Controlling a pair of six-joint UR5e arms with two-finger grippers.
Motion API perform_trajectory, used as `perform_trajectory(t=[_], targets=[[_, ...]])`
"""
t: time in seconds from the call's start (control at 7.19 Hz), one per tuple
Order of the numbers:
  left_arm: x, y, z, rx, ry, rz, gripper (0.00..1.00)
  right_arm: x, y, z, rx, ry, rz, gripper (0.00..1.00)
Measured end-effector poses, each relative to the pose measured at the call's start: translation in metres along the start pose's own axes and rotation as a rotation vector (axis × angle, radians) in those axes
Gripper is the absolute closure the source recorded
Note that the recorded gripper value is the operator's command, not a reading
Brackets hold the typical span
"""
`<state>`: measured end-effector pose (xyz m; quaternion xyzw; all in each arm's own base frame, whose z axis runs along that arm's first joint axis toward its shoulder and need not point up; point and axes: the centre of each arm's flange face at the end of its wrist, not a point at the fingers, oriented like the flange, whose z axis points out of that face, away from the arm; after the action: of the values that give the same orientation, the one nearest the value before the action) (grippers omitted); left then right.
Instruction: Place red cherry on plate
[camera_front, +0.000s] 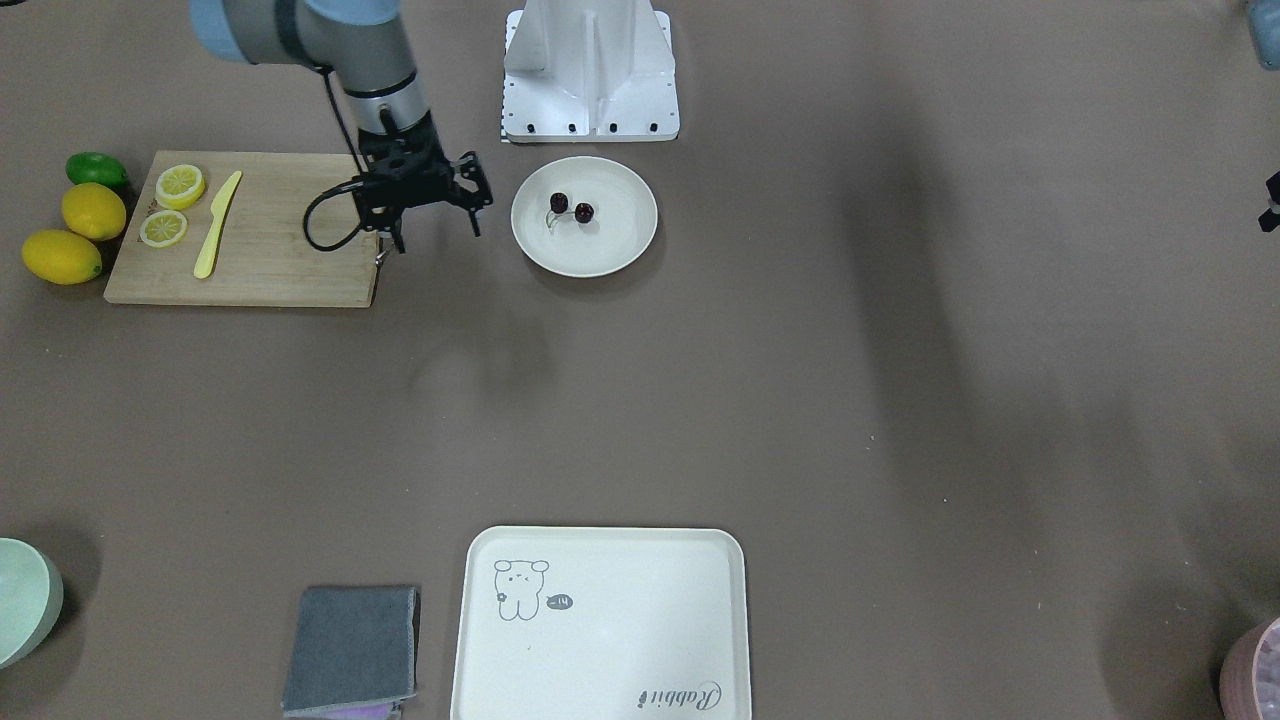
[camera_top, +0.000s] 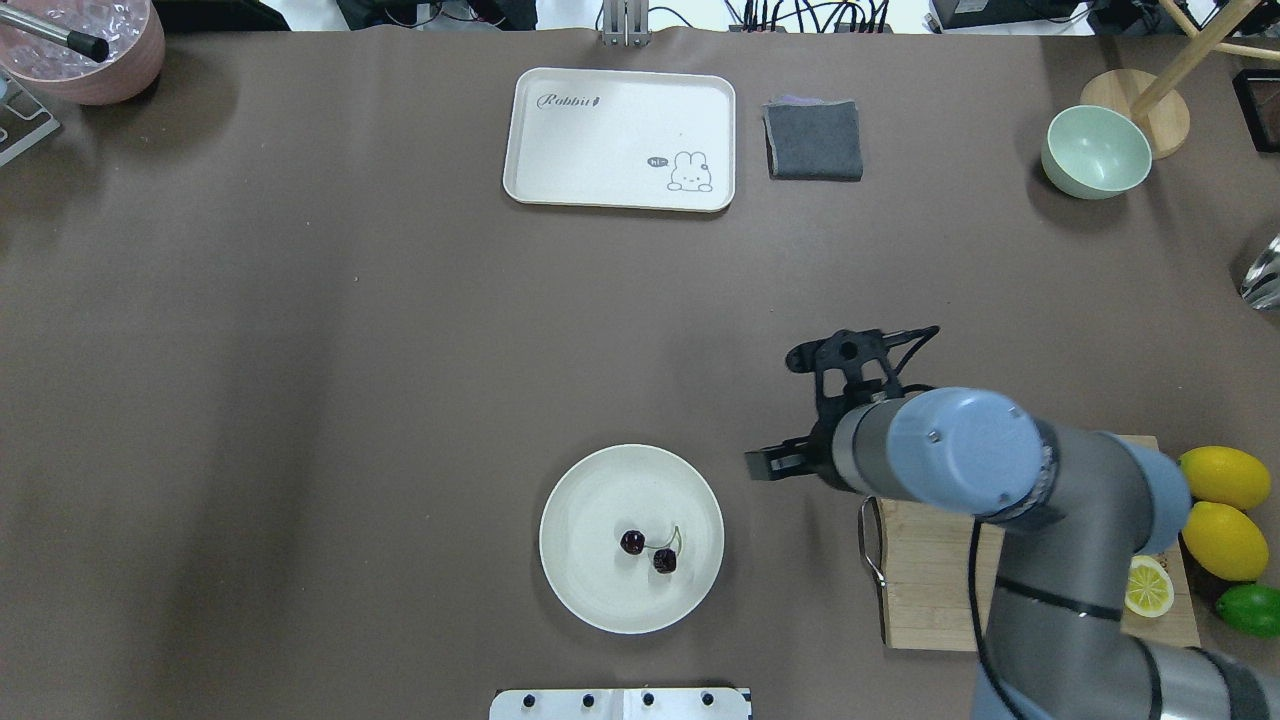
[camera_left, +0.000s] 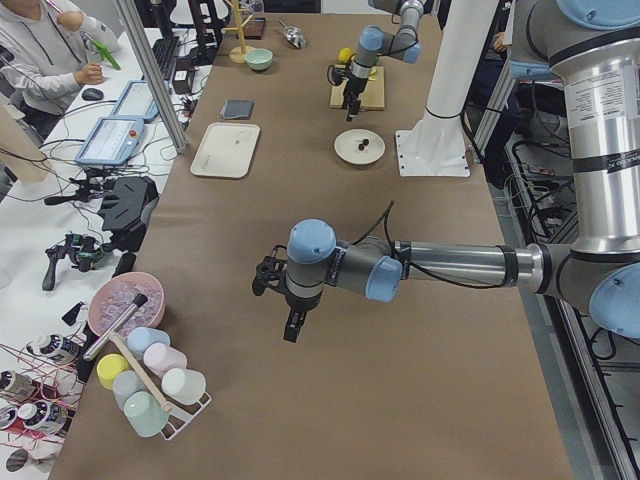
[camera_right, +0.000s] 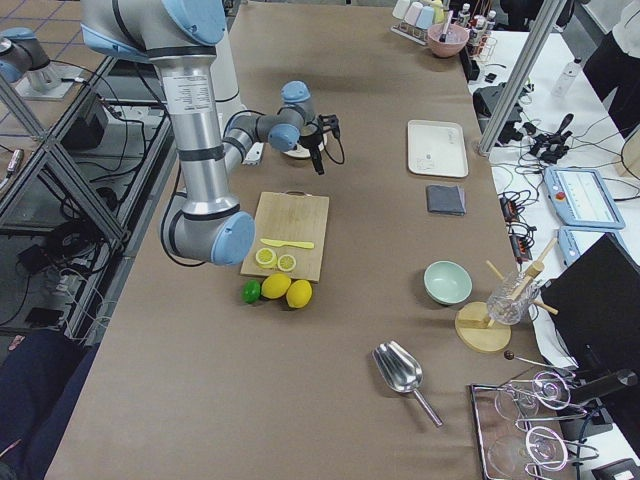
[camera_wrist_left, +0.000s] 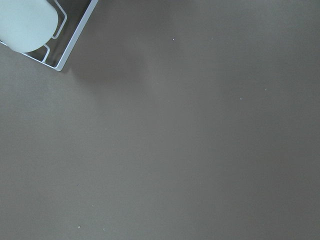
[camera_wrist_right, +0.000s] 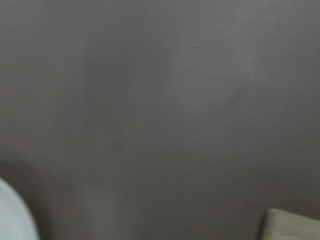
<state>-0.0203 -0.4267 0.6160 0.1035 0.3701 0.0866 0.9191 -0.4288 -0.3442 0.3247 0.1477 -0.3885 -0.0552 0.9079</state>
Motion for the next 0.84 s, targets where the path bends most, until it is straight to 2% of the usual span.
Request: perform_trajectory(t=[0.14, 0.28, 0.56, 0.84], targets=[[0.0, -0.002, 0.0, -0.01, 0.023, -0.012, 0.02, 0.059, -0.02, -0.009, -0.03, 0.029, -0.002, 0.01], [-0.005, -0.004, -0.001, -0.016, 0.032, -0.032, 0.02, 0.121, -0.034, -0.022, -0.068, 0.046, 0.032, 0.01], [-0.035, -0.005, 0.005, -0.034, 0.019, -0.048, 0.02, 0.243, -0.032, -0.039, -0.121, 0.092, 0.085, 0.01], [-0.081, -0.019, 0.003, -0.038, -0.017, -0.056, 0.02, 0.361, -0.019, -0.045, -0.174, 0.103, 0.123, 0.01]])
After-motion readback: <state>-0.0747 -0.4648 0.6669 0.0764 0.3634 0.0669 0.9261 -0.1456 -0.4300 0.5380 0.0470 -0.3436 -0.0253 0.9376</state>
